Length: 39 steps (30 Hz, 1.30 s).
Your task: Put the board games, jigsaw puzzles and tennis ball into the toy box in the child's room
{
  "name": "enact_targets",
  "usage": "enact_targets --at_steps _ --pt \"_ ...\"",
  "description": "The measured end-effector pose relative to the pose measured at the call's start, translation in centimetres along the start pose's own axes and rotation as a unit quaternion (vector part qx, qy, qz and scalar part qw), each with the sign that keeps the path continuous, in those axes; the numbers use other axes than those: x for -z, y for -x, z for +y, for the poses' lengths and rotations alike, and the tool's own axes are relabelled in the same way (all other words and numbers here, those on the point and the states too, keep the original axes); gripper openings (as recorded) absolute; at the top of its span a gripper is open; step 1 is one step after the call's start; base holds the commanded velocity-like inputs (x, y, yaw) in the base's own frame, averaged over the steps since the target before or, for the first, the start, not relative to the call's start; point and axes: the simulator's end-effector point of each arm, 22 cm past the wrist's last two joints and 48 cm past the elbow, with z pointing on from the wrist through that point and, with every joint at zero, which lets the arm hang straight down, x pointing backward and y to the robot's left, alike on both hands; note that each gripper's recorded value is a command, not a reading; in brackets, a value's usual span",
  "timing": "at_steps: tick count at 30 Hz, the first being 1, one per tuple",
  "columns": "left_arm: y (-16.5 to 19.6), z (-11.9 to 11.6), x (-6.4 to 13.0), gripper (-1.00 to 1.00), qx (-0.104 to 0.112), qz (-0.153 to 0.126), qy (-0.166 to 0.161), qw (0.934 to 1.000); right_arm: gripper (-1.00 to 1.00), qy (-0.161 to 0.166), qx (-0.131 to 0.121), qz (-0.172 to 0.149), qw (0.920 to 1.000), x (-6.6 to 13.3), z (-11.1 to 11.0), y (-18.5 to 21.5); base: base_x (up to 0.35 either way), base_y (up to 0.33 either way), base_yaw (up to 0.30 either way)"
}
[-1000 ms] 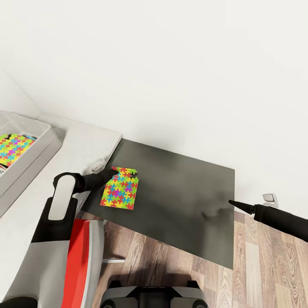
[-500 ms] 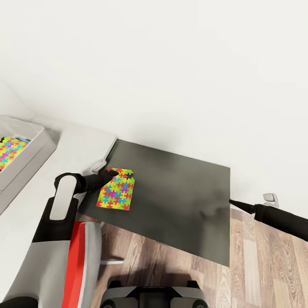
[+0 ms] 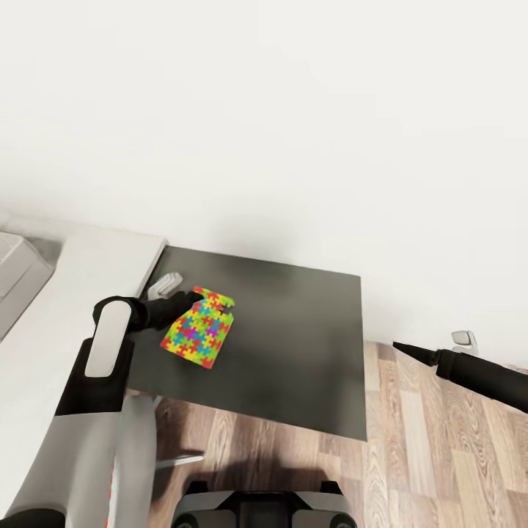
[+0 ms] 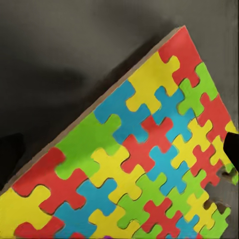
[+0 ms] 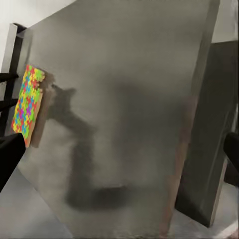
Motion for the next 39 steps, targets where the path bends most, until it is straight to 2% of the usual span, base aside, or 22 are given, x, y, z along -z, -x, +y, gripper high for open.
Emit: enact_targets --at_steps 12,16,24,39 --pt "-0.1 0.0 0.0 1.0 -0.001 0.001 0.001 1.0 1.0 0.0 0.0 0.0 1.0 0.0 0.0 0.0 0.0 0.0 -0.196" --pt "-0.2 -0.1 0.0 1.0 0.0 0.001 -0.004 1.0 1.0 0.0 0.0 0.0 1.0 0.0 0.0 0.0 -0.001 0.0 -0.048" --pt "-0.6 -1.0 0.0 1.0 0.014 0.003 -0.038 0.9992 1.0 0.0 -0.001 -0.001 1.0 0.0 0.0 0.0 -0.119 -0.028 -0.018" --pt "-0.6 -1.1 0.0 1.0 0.015 0.002 -0.045 0.9989 1.0 0.001 -0.001 -0.001 1.0 0.0 0.0 0.0 -0.131 -0.034 -0.002"
